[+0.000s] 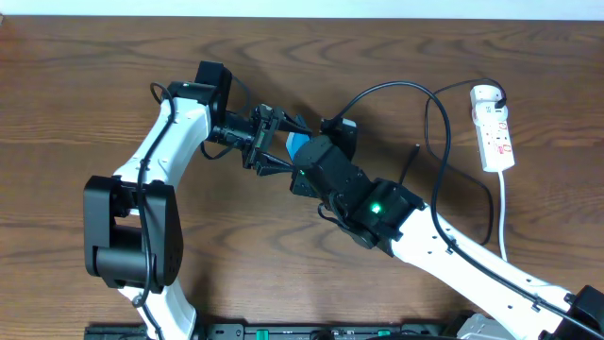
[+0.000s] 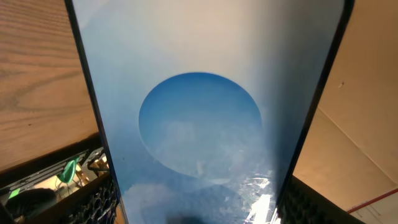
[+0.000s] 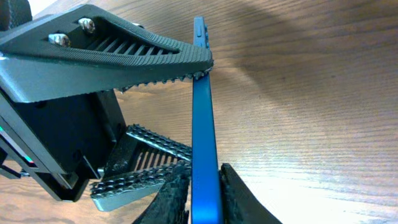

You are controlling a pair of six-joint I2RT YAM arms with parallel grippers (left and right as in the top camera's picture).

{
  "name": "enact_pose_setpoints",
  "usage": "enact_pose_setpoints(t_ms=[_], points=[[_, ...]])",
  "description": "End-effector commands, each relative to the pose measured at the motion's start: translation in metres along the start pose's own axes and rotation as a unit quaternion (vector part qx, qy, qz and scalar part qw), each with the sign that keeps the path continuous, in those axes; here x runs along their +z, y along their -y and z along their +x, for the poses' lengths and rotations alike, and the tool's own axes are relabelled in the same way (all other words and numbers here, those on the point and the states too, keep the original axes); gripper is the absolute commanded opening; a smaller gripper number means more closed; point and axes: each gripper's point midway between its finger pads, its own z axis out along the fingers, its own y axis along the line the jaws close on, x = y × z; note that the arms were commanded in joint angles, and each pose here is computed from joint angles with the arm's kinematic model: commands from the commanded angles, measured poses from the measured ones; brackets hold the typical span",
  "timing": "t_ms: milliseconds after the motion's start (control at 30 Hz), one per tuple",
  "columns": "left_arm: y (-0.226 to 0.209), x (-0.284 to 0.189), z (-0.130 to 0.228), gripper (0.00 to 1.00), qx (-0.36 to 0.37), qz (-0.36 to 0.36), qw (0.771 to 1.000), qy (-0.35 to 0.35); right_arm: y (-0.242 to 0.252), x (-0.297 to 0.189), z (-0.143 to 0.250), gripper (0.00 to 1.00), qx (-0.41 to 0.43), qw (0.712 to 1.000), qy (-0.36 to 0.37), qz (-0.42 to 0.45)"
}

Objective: Plug charger to phone and switch on socket
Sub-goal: 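Reach the right gripper to the phone and grasp its edge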

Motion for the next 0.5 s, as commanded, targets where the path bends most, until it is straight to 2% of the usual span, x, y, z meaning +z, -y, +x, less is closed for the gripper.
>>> enact_pose_setpoints(t_ms=[0,167,367,467], points=[[0.0078,-0.0012,0.0101,0.70,0.005,0.015,1.000,-0.013,-0.0051,-0.0015,-0.0024,0.11,-0.002,1.000,0.004,-0.003],[0.0078,-0.0012,0.0101,0.70,0.005,0.015,1.000,-0.013,-0.0033,-0.0015,-0.0012,0.02,-0.003,1.000,0.002,0.001],[0.0077,-0.0012,0.0091,0.72,0.012,0.014,1.000,-0.011,0.0009,-0.0014,-0.0006,0.01,-0.004,1.000,0.001,0.009],[0.0012,-0.0013,0.0024,0.95,0.013,-0.005,1.000,0.008,0.0048,-0.0010,-0.0068,0.01,0.002,1.000,0.006,0.013]])
